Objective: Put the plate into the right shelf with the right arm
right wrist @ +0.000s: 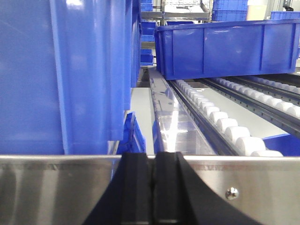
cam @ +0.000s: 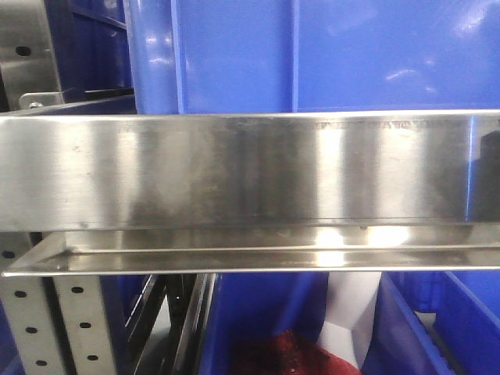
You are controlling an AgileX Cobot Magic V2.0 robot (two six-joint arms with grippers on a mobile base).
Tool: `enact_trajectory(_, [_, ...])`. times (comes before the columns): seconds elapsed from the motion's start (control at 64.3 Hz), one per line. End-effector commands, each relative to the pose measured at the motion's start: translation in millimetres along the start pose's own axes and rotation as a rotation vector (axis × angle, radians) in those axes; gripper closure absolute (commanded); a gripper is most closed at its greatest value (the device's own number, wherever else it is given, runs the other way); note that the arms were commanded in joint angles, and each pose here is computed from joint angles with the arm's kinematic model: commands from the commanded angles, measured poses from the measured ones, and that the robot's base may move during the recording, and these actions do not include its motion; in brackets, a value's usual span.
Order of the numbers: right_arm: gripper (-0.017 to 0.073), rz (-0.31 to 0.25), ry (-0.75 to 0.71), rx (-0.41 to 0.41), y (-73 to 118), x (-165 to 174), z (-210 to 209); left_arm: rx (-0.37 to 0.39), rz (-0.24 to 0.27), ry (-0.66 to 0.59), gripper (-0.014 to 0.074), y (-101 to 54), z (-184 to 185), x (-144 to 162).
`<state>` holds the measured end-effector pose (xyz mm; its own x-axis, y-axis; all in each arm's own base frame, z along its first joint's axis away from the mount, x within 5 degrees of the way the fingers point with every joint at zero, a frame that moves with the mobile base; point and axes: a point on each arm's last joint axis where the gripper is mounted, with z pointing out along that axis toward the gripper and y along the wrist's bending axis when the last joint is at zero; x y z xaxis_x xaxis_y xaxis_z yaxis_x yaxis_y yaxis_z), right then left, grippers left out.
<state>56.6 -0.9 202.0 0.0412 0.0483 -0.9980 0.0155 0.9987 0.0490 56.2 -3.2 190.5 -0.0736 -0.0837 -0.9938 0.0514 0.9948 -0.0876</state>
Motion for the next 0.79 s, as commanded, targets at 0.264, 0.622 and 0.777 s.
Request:
enact_trajectory(0.264, [0.0505, -0.02, -0.041, -0.001, 0.1, -4.4, -1.1, 0.01, -0.006, -0.084, 0.0641, -0.6, -0.2, -5.1])
enact_trajectory(0.622, [0.0505, -0.02, -0.041, -0.001, 0.1, -4.4, -1.1, 0.01, -0.006, -0.084, 0.0641, -0.6, -0.2, -5.1])
enact_trajectory(0.777, [0.0505, -0.02, -0.041, -0.001, 0.1, -4.4, -1.1, 0.01, -0.006, -0.084, 0.0641, -0.6, -0.2, -5.1])
